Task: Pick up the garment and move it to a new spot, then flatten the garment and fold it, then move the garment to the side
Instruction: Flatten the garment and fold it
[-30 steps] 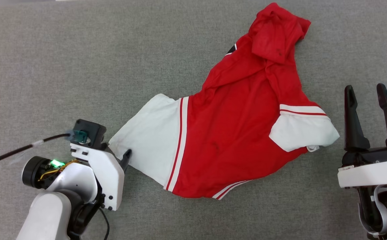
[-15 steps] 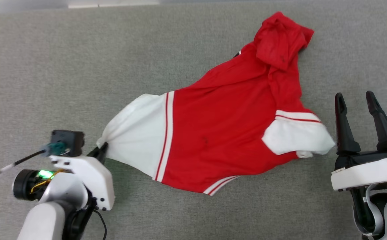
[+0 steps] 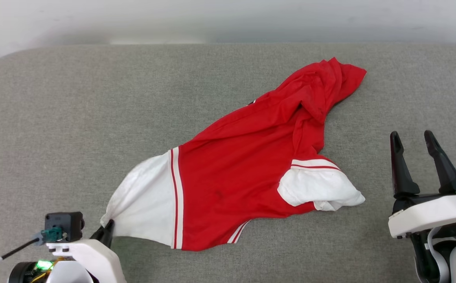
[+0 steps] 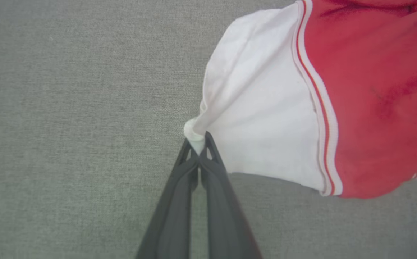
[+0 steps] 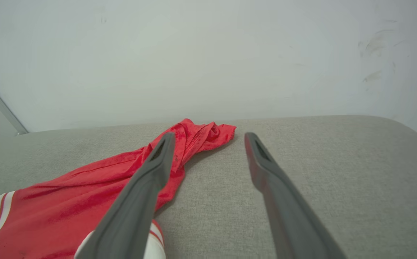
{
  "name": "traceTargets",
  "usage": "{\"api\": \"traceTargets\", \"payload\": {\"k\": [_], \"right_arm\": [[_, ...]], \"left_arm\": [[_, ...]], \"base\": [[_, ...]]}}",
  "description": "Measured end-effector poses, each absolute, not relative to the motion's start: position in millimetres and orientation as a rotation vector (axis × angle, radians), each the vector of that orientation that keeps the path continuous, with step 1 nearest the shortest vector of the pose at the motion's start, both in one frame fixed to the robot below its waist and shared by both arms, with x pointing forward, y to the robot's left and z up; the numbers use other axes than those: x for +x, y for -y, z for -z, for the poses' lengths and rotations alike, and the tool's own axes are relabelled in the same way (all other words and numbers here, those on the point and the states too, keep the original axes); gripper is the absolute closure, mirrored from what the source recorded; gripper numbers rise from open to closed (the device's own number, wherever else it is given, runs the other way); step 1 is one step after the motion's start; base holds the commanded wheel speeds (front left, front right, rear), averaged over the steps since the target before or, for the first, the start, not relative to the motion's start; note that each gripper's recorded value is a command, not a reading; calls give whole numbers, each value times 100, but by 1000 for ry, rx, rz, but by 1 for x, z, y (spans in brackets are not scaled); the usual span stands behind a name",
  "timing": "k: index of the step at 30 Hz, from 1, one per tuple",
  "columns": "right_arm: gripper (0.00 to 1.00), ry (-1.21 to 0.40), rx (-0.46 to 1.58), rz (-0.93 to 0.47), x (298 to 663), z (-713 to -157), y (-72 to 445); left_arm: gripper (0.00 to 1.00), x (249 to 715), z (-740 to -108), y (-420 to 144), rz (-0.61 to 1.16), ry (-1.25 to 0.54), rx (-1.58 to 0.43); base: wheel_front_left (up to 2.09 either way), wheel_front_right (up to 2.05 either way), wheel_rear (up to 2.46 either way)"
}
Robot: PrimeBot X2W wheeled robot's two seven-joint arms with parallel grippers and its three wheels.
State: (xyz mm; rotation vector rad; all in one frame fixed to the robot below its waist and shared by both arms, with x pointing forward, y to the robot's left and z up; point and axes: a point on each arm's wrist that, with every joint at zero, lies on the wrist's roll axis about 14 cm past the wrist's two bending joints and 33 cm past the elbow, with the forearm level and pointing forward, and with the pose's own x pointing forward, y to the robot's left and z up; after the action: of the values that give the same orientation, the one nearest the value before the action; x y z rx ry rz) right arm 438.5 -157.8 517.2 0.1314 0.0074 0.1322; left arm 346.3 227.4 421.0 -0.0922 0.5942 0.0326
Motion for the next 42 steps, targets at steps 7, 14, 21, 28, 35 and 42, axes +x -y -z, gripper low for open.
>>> {"api": "traceTargets", "payload": {"k": [7,14,21,28,35,42], "right_arm": [[0,-10,132,-141,436,-520,155],[0,-10,131,-153,429,-525,151],[0,-24,146,-162,418,-524,148],[0,-61,126,-189,415,-516,139],[0,-300,14,-415,397,-494,83],[0,-596,-98,-590,378,-467,54]], "left_arm": [[0,365,-453,-216,-12,-374,-133],[0,381,-526,-213,39,55,-60],[0,368,-539,-210,41,171,-48],[0,364,-535,-204,50,163,-60],[0,362,-534,-202,46,164,-76],[0,361,-526,-204,27,140,-87]], "base": [[0,0,0],[0,0,0],[0,0,0],[0,0,0],[0,0,0],[0,0,0]]}}
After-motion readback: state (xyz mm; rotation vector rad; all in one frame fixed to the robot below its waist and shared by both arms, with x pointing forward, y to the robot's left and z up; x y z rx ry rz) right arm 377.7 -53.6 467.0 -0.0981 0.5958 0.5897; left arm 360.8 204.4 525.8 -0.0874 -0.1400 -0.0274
